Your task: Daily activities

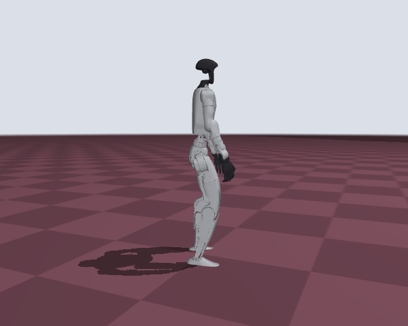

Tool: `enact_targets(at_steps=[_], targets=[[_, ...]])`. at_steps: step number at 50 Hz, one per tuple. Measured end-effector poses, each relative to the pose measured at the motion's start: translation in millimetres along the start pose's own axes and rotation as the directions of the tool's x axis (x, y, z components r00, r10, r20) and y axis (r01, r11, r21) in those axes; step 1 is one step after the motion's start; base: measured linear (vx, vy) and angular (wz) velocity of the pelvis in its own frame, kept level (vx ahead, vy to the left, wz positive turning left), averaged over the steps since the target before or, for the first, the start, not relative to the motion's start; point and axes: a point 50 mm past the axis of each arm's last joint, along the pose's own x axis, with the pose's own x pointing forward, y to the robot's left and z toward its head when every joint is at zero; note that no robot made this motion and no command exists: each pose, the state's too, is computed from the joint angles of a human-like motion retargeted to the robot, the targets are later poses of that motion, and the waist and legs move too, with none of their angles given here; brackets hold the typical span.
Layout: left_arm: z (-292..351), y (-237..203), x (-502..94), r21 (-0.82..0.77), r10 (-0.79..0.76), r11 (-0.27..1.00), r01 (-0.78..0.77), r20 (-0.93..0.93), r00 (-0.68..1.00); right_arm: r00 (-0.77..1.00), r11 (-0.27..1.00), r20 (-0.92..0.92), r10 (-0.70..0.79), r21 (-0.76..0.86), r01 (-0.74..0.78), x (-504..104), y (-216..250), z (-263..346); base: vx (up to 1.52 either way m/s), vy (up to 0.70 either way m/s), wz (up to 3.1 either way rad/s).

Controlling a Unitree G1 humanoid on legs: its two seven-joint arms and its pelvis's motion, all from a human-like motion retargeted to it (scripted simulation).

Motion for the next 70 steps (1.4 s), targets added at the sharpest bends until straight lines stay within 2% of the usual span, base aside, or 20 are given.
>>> enact_targets(at_steps=[55, 70], targets=[[0, -7, 0, -0.074, -0.023, 0.997, 0.024, 0.014, 1.000, 0.999, 0.993, -0.016, -0.031, 0.115, 0.033, -5, 0, -18, 0.00, 0.00, 0.00], [5, 2, -1, -0.123, 0.027, 0.992, -0.021, 0.053, 0.998, 0.999, 0.985, -0.022, -0.030, 0.171, 0.034, -5, 8, -24, 0.00, 0.00, 0.00]])
